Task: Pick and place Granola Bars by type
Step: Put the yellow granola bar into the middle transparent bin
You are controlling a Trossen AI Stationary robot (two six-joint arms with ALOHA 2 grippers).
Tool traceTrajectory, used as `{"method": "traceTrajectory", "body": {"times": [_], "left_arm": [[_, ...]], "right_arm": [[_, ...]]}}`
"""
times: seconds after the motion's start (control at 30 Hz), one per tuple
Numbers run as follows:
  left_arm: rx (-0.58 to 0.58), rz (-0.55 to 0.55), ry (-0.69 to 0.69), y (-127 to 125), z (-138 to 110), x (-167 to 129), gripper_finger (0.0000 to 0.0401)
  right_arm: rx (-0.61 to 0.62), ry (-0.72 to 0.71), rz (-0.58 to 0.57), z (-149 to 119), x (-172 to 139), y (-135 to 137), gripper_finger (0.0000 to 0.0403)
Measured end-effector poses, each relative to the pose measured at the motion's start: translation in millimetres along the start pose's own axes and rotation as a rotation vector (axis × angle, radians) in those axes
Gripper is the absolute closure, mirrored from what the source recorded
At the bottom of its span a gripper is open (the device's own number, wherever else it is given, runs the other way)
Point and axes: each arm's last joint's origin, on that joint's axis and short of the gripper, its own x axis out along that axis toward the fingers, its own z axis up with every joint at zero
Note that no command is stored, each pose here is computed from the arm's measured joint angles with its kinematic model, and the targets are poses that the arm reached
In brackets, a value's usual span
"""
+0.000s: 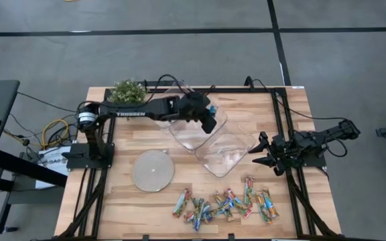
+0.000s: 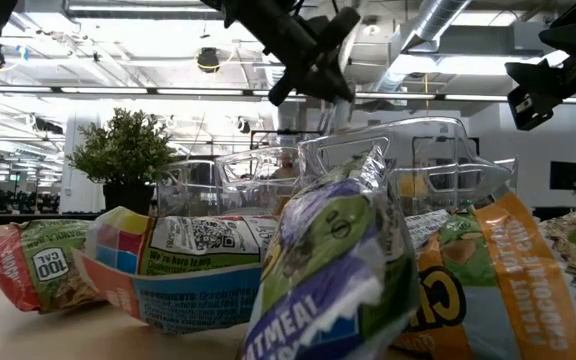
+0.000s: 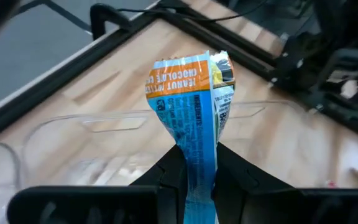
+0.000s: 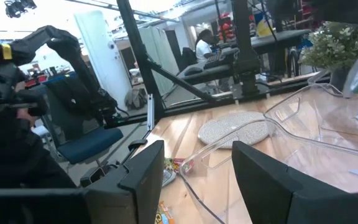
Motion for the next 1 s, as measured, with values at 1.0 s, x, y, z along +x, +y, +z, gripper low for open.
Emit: {"method": "traceTrajectory", "body": {"times": [1.0], "left_arm": [[0.067, 0.094, 0.208, 13.7, -57.3, 14.3, 0.0353]], "right_arm": [[0.000, 0.000, 0.000, 0.0, 0.0, 0.0, 0.0219]]}}
